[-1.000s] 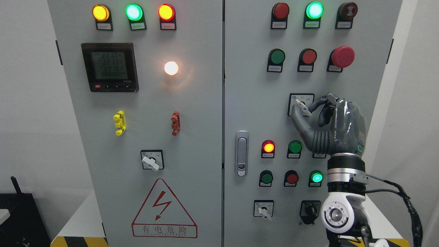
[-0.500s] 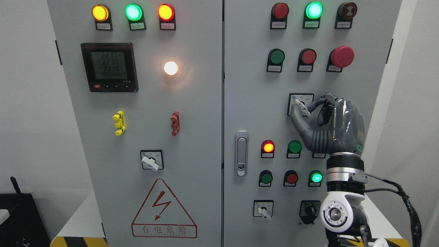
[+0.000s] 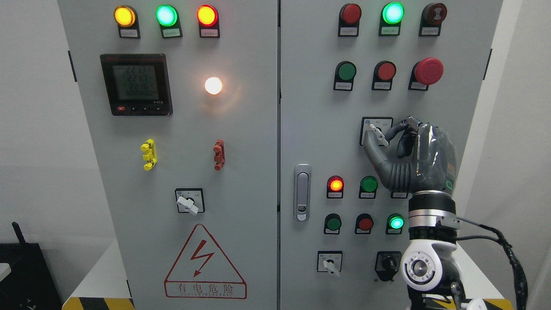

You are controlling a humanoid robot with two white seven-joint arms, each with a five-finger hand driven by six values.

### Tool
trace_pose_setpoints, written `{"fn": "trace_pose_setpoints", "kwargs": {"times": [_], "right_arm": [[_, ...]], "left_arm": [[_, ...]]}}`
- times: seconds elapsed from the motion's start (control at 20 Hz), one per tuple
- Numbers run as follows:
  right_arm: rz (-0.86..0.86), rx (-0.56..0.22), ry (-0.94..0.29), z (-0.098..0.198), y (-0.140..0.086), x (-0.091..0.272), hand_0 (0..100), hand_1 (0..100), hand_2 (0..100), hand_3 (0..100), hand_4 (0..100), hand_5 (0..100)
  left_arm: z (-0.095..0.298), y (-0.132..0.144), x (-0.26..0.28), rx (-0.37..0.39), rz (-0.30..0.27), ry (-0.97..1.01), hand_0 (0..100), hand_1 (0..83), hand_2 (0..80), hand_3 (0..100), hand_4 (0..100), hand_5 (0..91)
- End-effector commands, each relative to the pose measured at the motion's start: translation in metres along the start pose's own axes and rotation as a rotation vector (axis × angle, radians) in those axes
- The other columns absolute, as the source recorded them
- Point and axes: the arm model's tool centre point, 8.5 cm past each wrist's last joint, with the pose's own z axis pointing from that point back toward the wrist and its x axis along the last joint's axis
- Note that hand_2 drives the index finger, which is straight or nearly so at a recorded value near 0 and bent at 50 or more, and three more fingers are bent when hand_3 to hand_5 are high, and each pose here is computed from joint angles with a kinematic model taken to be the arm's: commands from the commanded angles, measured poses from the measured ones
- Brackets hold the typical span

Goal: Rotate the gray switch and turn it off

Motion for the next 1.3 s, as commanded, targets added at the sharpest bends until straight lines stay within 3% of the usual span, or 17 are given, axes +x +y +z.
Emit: {"fn": "trace_pose_setpoints", "kwargs": {"times": [0.0,1.25], "right_arm": [[-0.004,0.002,-0.001,-0.0001,0.0014,0.0014,40,45,69,100,97,100],[-0.008,0.004,0.000,-0.0003,0.0027,0.0021,56,40,70,100,98,100]], "left_arm": [[-0.0010,0.0001,0.0149,0.001,0.030,-0.035,12,38.9,0.0,0,0,0.0],[-0.0010,0.0001,0.0149,0.001,0.028,-0.035,12,38.9,0.0,0,0,0.0]]}}
